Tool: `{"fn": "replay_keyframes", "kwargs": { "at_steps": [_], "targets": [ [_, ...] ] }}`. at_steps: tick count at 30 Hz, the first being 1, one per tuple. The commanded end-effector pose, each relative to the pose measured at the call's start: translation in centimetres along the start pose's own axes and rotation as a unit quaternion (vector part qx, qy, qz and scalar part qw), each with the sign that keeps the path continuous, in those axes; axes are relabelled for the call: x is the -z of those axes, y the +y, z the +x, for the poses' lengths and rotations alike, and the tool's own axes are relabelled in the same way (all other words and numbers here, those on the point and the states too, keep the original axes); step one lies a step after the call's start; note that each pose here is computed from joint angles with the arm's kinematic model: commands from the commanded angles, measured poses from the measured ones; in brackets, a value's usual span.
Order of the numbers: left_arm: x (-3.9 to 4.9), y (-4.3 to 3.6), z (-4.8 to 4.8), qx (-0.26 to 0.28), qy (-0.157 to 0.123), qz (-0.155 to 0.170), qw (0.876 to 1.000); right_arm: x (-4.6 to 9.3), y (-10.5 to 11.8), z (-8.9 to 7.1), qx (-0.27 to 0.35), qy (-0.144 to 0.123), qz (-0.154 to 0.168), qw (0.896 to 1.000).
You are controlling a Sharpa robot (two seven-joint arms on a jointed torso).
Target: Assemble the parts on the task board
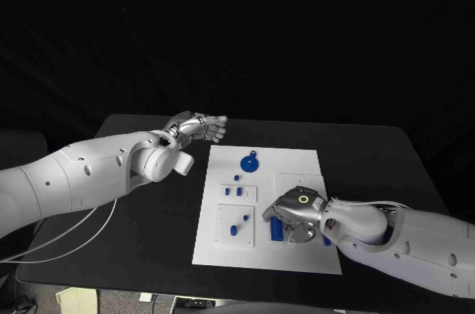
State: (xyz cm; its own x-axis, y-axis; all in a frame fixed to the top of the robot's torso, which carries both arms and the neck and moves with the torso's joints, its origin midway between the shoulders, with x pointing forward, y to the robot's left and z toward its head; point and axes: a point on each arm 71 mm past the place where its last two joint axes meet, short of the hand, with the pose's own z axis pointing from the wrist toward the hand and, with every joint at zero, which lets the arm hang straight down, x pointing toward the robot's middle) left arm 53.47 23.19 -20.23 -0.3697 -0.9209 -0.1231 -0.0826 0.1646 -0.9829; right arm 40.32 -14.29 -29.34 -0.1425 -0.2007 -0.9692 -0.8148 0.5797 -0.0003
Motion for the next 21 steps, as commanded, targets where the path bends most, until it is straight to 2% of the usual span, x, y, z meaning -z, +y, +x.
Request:
{"fn": "replay_keyframes", "kwargs": {
  "at_steps": [1,6,11,14,16,19,20,21],
  "targets": [
    [-0.03,-0.12,0.22,-0.001,0.008,0.004,1.0,0.2,-0.1,-0.1,-0.006,-0.007,-0.001,1.0],
    [-0.02,-0.09,0.09,-0.001,0.007,0.004,1.0,0.8,-0.3,-0.3,-0.021,-0.021,0.006,1.0],
    [-0.09,-0.08,0.01,-0.002,0.006,0.005,1.0,1.6,-1.0,-1.5,-0.054,-0.049,0.015,0.997],
    [-0.12,-0.08,-0.04,-0.002,0.005,0.005,1.0,2.3,-1.6,-2.2,-0.072,-0.056,0.026,0.996],
    [-0.15,-0.08,-0.05,-0.002,0.005,0.006,1.0,3.1,-2.8,-2.9,-0.101,-0.058,0.05,0.992],
    [-0.19,-0.08,0.02,-0.002,0.005,0.005,1.0,4.1,-5.0,-3.6,-0.156,-0.045,0.102,0.982],
    [-0.18,-0.09,0.04,-0.002,0.006,0.006,1.0,4.5,-5.7,-3.6,-0.17,-0.033,0.123,0.977],
    [-0.19,-0.09,0.06,-0.002,0.006,0.006,1.0,4.9,-6.4,-3.4,-0.184,-0.005,0.149,0.971]
  ]
}}
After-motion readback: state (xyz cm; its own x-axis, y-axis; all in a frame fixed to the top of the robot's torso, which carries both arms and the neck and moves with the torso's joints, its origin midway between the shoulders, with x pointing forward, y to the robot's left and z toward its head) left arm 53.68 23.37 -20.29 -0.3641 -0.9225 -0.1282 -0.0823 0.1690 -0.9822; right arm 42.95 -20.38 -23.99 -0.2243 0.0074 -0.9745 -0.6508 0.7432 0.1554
